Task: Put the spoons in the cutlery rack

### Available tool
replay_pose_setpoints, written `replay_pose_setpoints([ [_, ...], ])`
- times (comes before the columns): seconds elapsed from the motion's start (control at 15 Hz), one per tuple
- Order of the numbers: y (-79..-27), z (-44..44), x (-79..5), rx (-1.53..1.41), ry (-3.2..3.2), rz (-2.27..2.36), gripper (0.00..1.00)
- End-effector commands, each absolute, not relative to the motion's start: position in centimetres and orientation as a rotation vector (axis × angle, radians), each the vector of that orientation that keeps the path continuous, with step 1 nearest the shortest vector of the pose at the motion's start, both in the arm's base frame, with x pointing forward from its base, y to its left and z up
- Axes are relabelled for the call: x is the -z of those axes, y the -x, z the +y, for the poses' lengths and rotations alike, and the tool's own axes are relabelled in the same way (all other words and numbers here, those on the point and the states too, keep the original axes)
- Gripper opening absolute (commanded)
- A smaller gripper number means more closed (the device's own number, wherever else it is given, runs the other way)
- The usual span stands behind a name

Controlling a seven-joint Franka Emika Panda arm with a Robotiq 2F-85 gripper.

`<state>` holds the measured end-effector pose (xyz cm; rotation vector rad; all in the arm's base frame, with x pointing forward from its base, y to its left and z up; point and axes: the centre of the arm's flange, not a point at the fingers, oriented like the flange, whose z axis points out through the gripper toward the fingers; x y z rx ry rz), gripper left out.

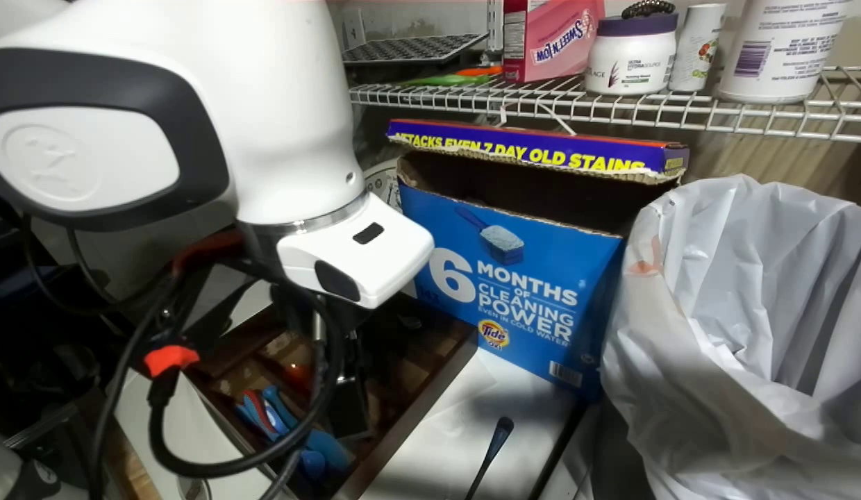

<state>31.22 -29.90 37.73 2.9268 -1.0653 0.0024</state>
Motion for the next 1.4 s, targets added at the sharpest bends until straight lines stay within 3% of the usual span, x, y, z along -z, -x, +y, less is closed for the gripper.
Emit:
replay_pose_setpoints([
  [0.0, -30.8, -32.5, -38.2, -0.049, -2.983, -0.779, 1.00],
  [1.33, -34.0, -40.3, -30.1, 0.019, -3.073, -0.168, 1.00],
])
